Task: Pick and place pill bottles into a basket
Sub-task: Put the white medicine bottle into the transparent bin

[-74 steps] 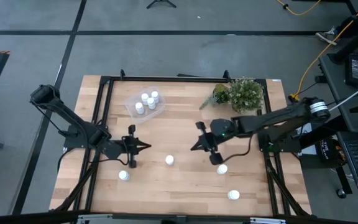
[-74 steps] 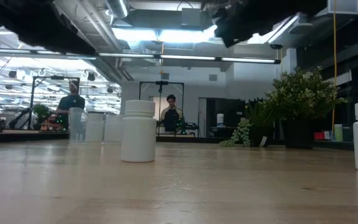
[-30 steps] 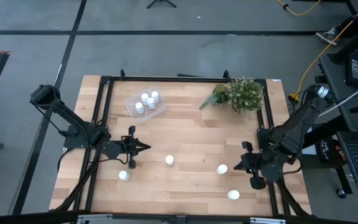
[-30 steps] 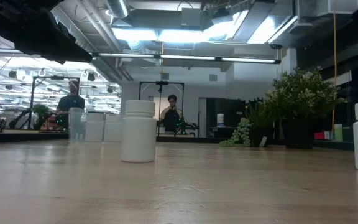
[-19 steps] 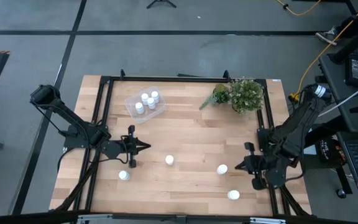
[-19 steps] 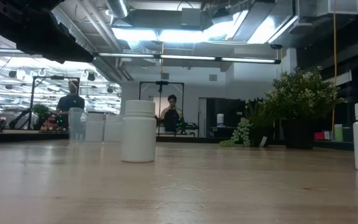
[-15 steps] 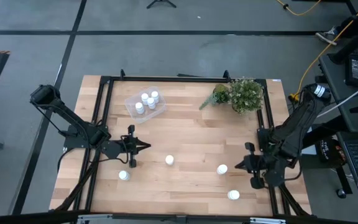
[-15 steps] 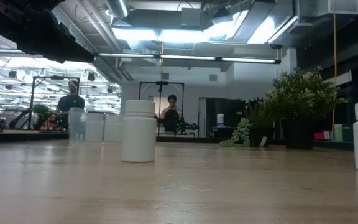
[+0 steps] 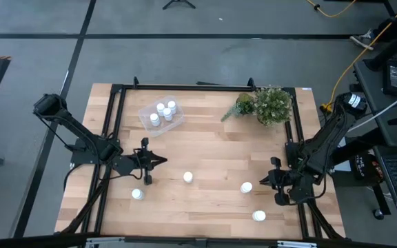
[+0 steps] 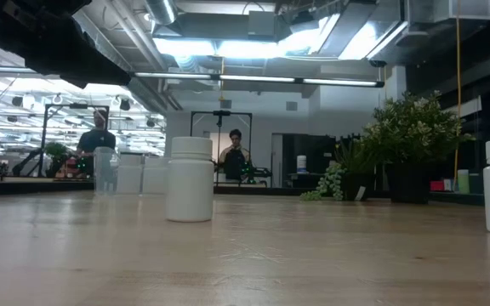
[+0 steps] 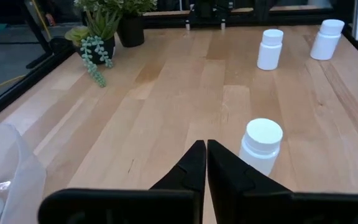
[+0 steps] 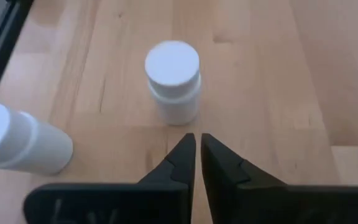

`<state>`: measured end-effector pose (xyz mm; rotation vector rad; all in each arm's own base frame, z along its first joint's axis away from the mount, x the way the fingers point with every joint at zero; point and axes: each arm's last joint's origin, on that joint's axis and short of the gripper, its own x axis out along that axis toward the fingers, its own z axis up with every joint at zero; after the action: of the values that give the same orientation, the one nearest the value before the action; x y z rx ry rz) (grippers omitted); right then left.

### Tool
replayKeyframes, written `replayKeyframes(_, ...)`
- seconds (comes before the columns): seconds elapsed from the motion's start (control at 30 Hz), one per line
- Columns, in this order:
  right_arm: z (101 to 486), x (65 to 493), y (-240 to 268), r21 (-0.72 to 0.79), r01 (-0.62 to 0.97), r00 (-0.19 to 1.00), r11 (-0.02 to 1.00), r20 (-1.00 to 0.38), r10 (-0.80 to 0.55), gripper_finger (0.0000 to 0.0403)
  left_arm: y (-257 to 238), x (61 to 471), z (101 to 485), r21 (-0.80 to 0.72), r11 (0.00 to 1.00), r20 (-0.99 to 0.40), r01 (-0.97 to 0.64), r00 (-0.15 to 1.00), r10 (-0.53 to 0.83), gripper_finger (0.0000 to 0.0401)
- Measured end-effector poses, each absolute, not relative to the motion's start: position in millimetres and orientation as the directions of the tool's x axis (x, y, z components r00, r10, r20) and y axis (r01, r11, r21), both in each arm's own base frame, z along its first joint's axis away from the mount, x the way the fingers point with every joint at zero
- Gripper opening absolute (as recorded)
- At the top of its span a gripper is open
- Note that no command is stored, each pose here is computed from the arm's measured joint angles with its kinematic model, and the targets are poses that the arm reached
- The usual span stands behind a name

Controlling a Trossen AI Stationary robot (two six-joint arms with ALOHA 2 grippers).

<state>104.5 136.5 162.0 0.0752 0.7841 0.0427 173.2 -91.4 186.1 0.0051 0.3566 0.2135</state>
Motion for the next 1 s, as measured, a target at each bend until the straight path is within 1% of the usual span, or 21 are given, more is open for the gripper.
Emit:
replayKeyframes(0.23, 142, 99, 128, 0.092, 0.014, 0.699, 0.996, -0.713, 0.056, 0.0043, -91, 173, 186, 0.026, 0.977, -0.346, -0.212, 0.915, 0.208, 0.0006)
replayKeyframes(0.37, 133, 98, 126, 0.117, 0.004, 0.716, 0.993, -0.693, 0.079, 0.0051, -91, 173, 186, 0.01, 0.974, -0.344, -0.225, 0.914, 0.215, 0.0006)
replayKeyframes(0.6, 118, 96, 122, 0.125, -0.081, 0.767, 0.989, -0.626, 0.142, 0.0078, -88, 173, 188, 0.005, 0.938, -0.299, -0.346, 0.895, 0.331, 0.0006)
replayKeyframes(0.77, 116, 96, 122, 0.144, -0.137, 0.801, 0.98, -0.566, 0.195, 0.0098, -90, 174, 190, -0.039, 0.954, -0.293, -0.296, 0.916, 0.273, 0.0006)
replayKeyframes(1.0, 111, 94, 119, 0.159, -0.148, 0.811, 0.976, -0.546, 0.212, 0.0127, -92, 175, 192, -0.026, 0.966, -0.289, -0.258, 0.927, 0.239, 0.0006)
